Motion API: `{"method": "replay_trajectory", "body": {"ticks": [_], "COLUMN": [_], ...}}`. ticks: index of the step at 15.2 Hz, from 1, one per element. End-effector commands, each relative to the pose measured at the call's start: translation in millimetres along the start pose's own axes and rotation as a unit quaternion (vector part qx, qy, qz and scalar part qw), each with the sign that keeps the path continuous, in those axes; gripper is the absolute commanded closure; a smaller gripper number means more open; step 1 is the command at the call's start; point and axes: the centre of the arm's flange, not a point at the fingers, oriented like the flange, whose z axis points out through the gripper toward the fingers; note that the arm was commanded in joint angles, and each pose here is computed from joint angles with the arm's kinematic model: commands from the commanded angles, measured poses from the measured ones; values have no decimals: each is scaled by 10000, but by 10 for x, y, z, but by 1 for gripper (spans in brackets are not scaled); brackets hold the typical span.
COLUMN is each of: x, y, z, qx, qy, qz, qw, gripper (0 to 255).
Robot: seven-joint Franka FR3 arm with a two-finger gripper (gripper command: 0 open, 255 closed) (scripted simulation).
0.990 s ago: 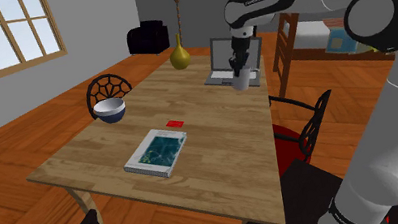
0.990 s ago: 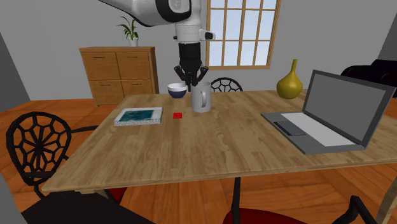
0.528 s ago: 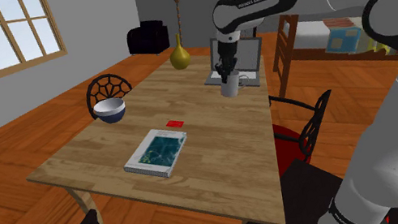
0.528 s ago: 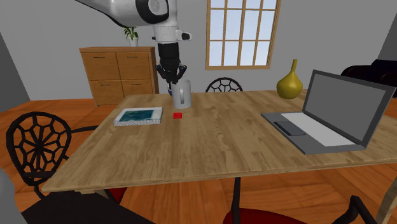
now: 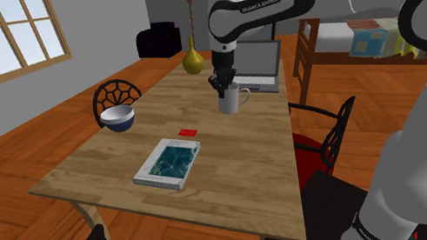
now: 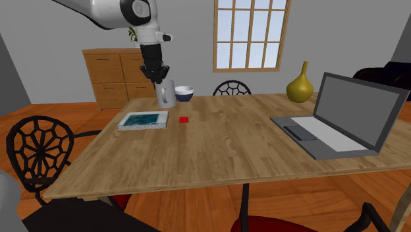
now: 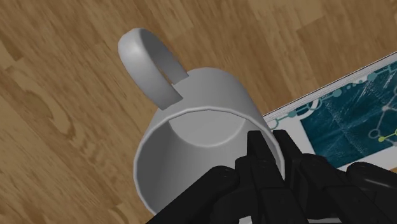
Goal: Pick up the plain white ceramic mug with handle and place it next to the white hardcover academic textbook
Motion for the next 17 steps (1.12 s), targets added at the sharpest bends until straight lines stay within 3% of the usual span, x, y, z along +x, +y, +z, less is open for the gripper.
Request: {"method": "replay_trajectory", "body": {"ticks": [1, 17], "x": [14, -44], "y": [-146, -157], "z": [37, 880], "qx": [0, 0], "qy": [-1, -1], "qz": [8, 8], "qw": [10000, 10000], "gripper": [255, 255]}}
